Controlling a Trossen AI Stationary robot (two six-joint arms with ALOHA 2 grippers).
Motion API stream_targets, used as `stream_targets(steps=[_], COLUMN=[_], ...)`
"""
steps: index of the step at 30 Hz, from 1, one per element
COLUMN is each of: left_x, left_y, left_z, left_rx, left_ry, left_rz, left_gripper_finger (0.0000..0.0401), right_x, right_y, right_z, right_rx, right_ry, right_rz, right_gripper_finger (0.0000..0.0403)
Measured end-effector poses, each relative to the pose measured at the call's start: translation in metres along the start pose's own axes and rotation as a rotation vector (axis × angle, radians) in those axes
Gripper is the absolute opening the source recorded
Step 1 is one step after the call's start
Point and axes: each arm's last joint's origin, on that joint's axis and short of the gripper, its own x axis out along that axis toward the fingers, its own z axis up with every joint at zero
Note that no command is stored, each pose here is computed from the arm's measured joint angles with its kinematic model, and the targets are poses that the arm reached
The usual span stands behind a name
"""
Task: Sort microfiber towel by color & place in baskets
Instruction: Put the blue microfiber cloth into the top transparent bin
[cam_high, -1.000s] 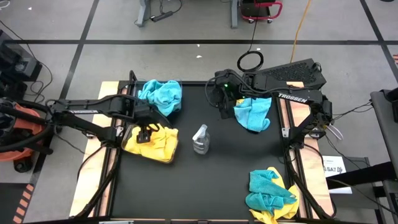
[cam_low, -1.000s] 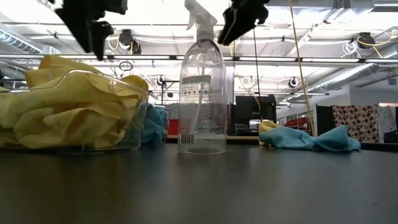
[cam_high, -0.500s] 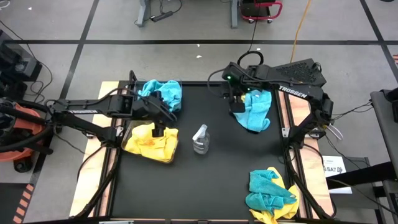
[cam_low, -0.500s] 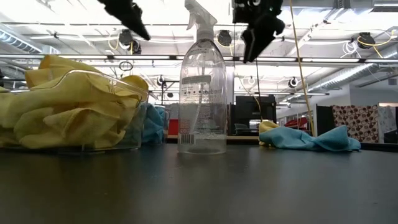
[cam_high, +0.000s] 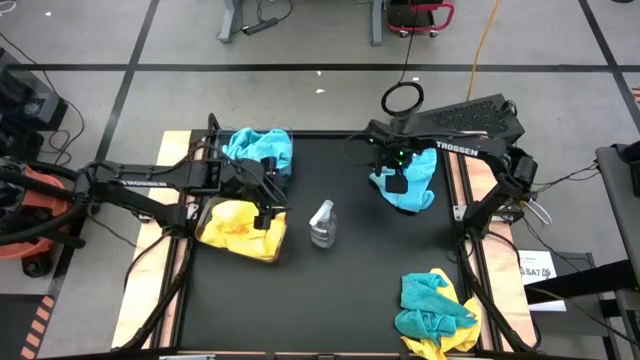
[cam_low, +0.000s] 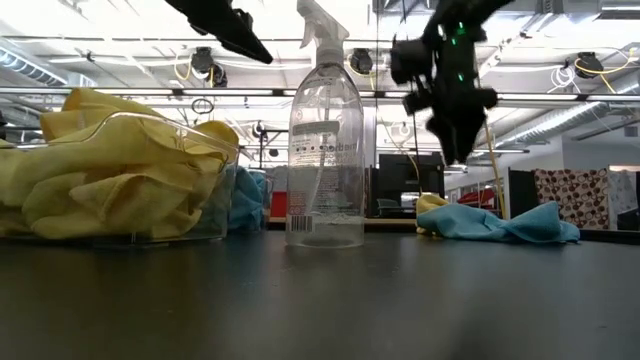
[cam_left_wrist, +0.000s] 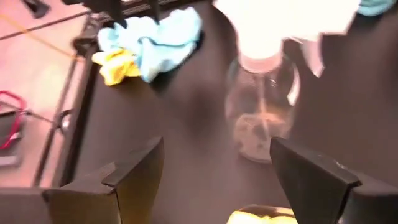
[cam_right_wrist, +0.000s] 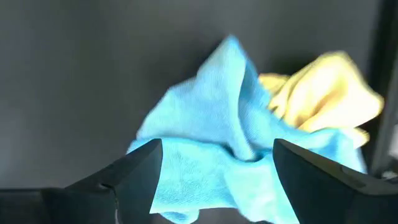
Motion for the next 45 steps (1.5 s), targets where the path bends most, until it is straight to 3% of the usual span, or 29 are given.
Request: stream_targets(steps=[12,27,32,40,42,45], left_x=[0.013,0.013,0.013,0.013,0.013,0.013], left_y=[-0.006,-0.005,-0.005,-0.005,-0.005,-0.005], left_z=[-0.007,-0.004,-0.004,-0.003,-0.003,-0.003], left_rx=[0.031,0.052,0.052,0.052,0.054,0.055], left_ry=[-0.067,-0.096,-0.098,-0.103,-0.103,-0.103], left_rz=[-0.092,-0.084,-0.084,-0.082,-0.082,-0.082], left_gripper_finger=[0.0299,0.0299,0.0299,0.0299,0.0299,0.0299], right_x=[0.078,0.117,0.117,0.116,0.112,0.101], right_y=[-0.002,0.006,0.011,0.025,0.027,0.031], right_z=[-0.038,-0.052,-0.051,-0.047,-0.048,-0.052], right_rx=[0.090,0.146,0.123,0.020,0.004,0.006], right_ry=[0.102,-0.001,0.012,0.026,0.019,-0.004], right_rz=[0.041,0.025,0.035,0.047,0.039,0.032], right_gripper_finger=[0.0298,0.0292,0.0231,0.0030,0.0013,0.0020])
